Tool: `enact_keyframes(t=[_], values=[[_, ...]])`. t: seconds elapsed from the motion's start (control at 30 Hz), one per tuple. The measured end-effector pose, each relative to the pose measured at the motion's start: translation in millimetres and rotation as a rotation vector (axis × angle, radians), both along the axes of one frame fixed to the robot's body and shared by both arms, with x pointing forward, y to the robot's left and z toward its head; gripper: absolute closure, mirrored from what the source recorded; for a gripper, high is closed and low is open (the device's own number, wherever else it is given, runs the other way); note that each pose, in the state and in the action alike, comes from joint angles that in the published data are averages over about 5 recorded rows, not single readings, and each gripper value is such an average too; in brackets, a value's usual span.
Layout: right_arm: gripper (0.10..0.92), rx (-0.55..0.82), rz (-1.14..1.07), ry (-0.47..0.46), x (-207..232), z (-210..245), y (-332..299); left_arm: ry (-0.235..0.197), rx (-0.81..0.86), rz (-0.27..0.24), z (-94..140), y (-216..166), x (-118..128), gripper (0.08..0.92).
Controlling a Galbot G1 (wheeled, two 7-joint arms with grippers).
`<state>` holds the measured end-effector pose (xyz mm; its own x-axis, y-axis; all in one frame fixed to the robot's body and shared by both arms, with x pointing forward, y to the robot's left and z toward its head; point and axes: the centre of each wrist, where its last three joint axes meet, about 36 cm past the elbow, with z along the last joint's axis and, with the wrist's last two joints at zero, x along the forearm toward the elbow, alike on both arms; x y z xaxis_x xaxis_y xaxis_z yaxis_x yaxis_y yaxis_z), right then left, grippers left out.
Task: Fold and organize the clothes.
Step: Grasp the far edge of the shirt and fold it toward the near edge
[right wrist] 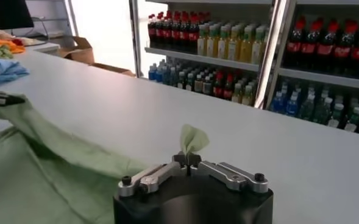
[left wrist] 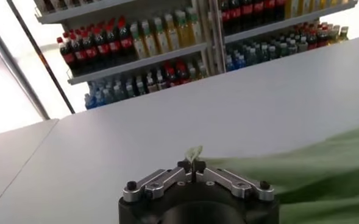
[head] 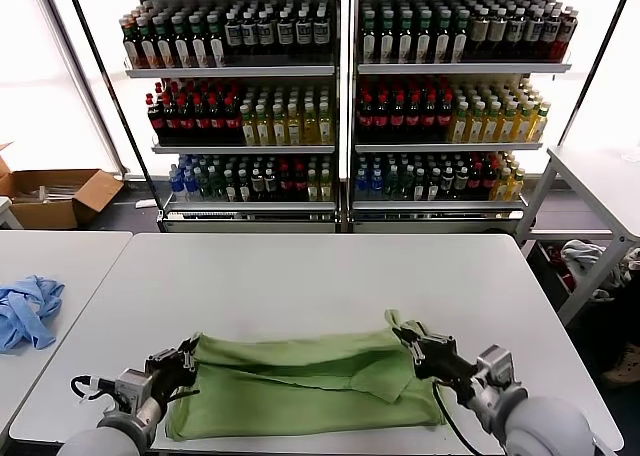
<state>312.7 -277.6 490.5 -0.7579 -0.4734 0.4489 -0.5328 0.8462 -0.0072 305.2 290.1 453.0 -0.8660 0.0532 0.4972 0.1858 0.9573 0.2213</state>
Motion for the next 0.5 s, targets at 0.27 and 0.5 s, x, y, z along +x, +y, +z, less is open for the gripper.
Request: enact_keyframes(t=[0.27,0.5], values=[[0.916,-0.008,-0.023,0.032,-28,0,-2,0.006,0.025,0.017,-6,-6,-13,0.913],[0.916,-0.01,-0.072,0.047,-39,-12,-4,0.01,0.023,0.047,-17,-8,-16,0.913]])
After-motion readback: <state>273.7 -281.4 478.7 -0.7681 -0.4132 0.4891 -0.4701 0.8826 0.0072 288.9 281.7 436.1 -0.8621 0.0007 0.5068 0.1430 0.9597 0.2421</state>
